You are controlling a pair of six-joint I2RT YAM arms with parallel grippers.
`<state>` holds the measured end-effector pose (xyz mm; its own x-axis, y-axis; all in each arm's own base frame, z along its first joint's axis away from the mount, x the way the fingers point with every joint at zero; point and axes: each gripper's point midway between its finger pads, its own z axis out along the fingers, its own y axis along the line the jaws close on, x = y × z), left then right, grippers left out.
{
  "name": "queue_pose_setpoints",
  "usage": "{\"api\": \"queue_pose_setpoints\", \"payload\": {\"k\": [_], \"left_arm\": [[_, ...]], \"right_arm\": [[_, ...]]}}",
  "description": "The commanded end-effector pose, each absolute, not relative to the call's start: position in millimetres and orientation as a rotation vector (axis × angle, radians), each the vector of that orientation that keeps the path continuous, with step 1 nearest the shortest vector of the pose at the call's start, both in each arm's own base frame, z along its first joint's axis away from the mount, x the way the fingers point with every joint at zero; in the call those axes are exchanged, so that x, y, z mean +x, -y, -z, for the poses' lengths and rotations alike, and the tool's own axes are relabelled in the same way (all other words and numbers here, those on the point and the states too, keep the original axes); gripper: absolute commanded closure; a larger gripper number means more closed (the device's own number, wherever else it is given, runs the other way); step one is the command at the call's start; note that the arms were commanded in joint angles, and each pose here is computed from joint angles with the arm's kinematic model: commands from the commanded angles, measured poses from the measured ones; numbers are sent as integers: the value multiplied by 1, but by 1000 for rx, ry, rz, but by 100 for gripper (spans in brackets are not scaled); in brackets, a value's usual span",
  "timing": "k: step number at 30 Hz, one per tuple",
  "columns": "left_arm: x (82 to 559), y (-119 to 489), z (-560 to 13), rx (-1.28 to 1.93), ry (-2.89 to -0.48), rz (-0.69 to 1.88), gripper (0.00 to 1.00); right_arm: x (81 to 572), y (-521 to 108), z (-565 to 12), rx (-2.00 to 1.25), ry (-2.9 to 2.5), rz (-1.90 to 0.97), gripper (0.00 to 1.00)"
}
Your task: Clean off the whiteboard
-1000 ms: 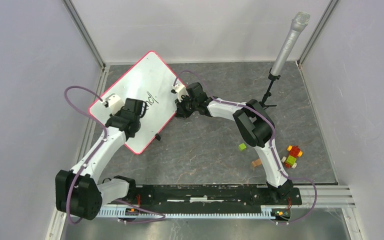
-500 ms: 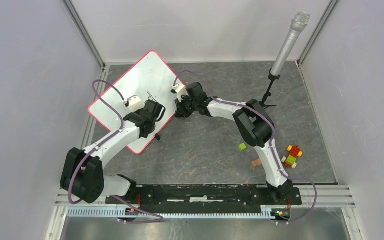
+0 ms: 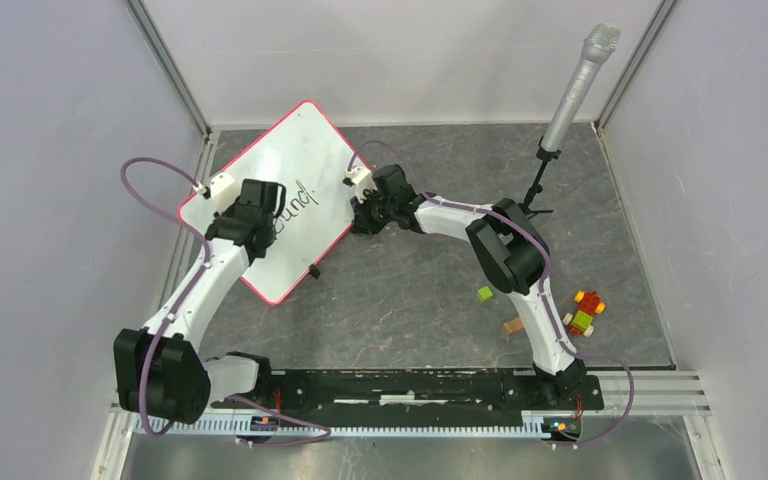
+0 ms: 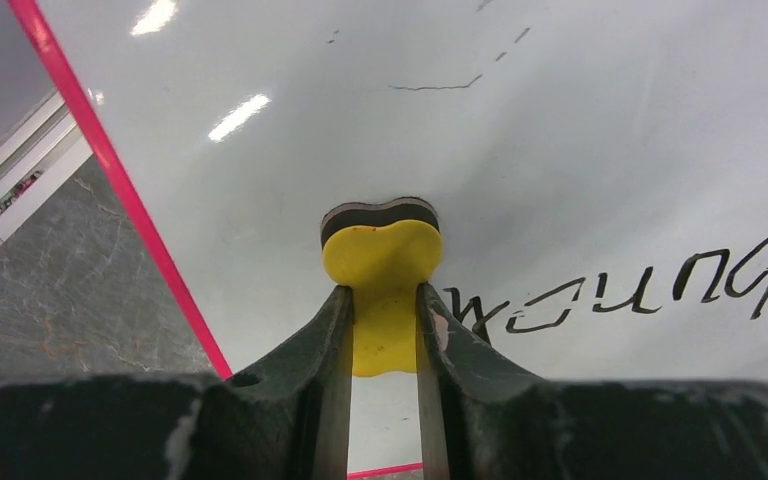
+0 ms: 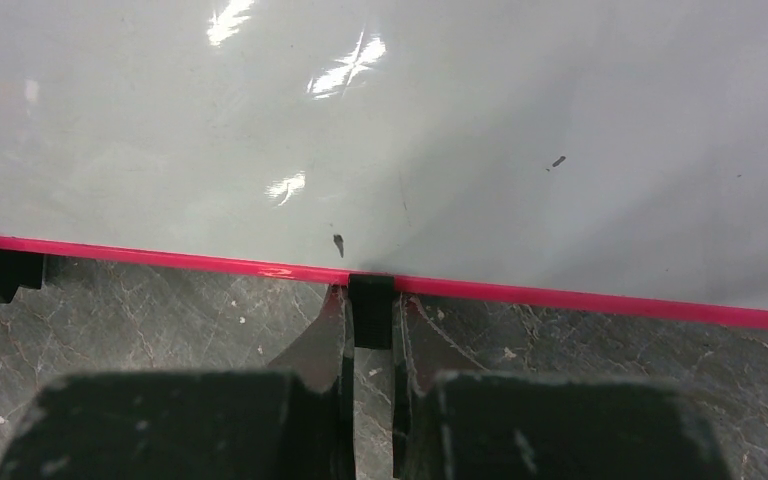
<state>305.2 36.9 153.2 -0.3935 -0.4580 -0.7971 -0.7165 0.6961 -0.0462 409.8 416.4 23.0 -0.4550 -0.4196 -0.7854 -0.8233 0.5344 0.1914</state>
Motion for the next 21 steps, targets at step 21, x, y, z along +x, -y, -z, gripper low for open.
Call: {"api": "queue_pose_setpoints", "payload": {"k": [21], "left_arm": [[349,67,-93,-558,-2304,-275,77]], "right_arm": [[419,-390,-4,-960,-2171,-682,100]]}}
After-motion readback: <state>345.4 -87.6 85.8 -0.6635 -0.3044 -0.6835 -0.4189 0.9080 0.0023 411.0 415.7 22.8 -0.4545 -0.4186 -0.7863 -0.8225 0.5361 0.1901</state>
